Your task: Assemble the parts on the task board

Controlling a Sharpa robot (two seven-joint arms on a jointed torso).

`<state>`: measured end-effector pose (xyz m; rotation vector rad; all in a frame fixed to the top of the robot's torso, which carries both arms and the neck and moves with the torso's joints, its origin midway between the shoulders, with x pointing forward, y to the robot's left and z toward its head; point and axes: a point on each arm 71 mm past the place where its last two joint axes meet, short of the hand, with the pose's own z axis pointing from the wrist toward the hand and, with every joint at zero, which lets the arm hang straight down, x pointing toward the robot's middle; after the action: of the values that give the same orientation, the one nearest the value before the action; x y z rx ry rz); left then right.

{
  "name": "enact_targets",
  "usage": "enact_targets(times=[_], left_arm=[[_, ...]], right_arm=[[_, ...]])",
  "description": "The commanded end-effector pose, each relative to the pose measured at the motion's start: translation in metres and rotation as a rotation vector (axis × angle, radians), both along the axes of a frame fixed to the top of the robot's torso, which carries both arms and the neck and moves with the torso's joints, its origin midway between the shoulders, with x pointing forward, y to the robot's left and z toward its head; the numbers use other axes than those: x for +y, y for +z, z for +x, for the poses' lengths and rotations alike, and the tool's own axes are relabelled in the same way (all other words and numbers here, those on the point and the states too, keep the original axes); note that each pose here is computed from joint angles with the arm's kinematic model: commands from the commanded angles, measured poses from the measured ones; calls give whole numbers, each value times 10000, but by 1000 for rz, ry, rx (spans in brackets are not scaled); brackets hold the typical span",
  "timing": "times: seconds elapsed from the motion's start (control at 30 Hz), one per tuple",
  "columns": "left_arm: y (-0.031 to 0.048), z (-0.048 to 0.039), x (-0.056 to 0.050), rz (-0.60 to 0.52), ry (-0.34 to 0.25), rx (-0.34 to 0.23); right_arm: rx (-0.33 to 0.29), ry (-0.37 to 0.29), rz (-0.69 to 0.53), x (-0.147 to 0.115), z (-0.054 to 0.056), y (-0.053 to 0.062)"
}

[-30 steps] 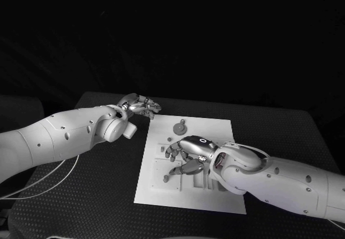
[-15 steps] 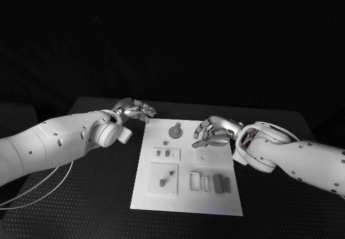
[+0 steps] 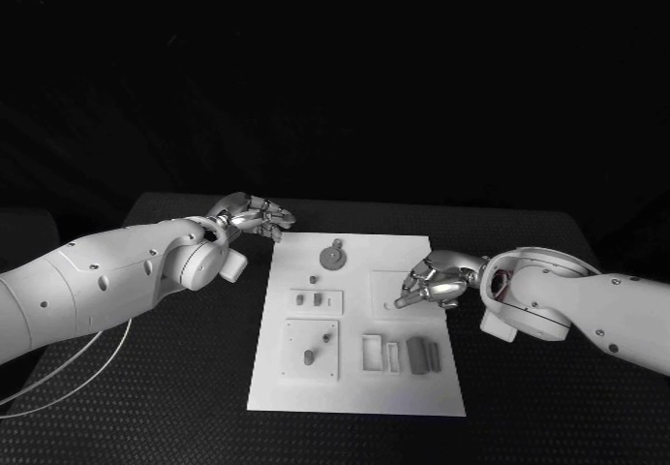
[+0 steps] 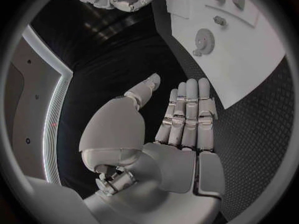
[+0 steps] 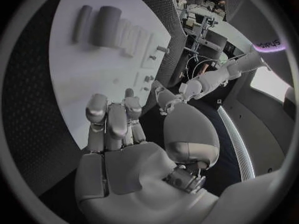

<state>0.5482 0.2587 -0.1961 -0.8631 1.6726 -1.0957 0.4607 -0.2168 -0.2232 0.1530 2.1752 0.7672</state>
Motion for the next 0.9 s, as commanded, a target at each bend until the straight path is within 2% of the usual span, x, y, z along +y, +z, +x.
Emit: enact_targets(times=[0.03, 0.33, 0.53, 0.73, 0.9], left_arm=[[19, 0, -14, -9, -12, -2], [18, 1, 2, -8, -8, -3], [21, 3, 9, -8, -5, -7], [20, 0, -15, -10, -10, -6], [20, 0, -14, -10, -10, -6]], right_arm=[[125, 32, -74, -56, -110, -88], [135, 11, -166, -208, -237, -111], [165, 30, -222, -269, -337, -188], [138, 47, -290, -317, -364, -223], [144, 21, -309, -329, -369, -247]])
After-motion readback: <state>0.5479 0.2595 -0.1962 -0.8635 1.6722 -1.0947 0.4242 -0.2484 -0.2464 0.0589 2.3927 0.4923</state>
